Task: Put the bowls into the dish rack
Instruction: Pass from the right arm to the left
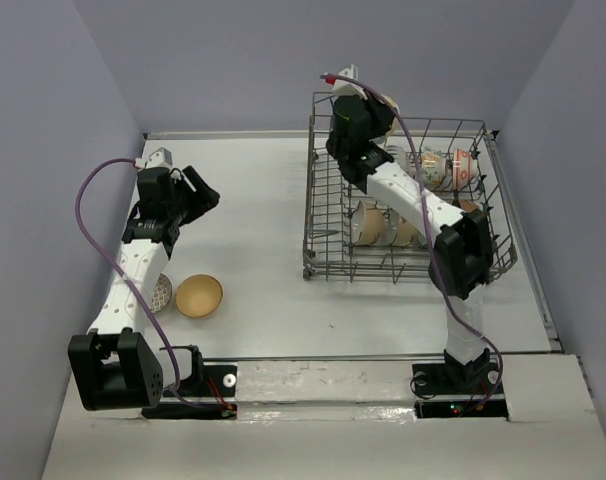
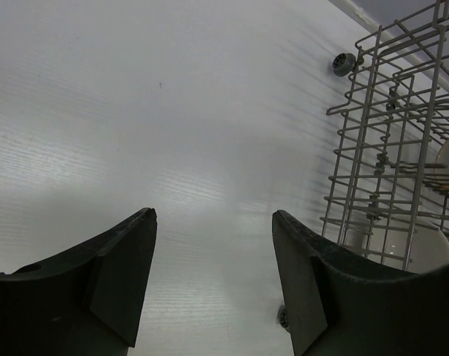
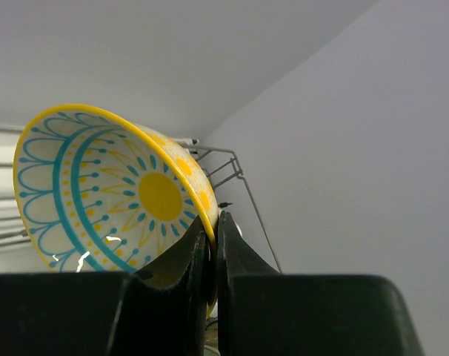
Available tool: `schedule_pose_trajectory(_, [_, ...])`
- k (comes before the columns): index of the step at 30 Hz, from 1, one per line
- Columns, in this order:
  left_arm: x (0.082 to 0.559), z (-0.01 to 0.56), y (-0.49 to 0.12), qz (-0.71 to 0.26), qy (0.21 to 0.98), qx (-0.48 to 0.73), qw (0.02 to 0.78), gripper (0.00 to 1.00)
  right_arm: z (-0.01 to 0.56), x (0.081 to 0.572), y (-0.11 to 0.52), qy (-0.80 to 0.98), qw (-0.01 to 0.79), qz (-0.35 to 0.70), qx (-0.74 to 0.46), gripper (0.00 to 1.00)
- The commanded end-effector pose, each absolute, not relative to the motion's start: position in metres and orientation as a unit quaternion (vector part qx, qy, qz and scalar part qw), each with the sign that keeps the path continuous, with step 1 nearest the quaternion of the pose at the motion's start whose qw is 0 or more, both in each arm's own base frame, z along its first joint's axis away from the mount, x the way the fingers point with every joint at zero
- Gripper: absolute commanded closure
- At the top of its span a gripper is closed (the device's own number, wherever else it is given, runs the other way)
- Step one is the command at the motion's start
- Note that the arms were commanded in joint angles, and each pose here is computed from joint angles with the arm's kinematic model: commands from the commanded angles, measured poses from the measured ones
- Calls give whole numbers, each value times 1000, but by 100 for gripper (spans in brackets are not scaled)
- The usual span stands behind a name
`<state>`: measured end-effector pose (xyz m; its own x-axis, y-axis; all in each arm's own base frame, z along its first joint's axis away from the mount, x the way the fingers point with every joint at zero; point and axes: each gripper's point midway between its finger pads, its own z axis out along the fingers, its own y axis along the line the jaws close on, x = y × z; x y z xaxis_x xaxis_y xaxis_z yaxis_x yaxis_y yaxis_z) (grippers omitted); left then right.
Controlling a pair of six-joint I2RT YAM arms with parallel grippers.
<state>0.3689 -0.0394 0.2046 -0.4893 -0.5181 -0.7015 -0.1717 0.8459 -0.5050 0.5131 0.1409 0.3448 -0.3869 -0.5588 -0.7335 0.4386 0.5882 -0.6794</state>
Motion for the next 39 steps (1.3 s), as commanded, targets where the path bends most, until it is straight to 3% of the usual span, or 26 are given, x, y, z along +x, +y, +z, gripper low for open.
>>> schedule_pose_trajectory(1, [373,240,-48,-207,822,-176,501,27,443,480,131,681,648,-338,54,99])
schedule_pose_trajectory(4, [373,262,-61,-220,812,-158,517,27,465,471,142,691,683,-225,67,99])
schedule_pose_trajectory(10, [372,316,-89,-255,785,-123,552,27,489,446,206,711,702,15,-47,99])
schedule_pose_trajectory(19, [361,376,-131,-279,753,-62,593,29,476,388,298,710,618,289,-176,99])
schedule_pose_trajectory(29, [341,419,-134,-288,716,-40,635,36,440,360,308,714,577,344,-200,99])
schedule_pose_trajectory(39, [335,420,-159,-297,727,-3,619,41,419,354,324,712,549,375,-228,99])
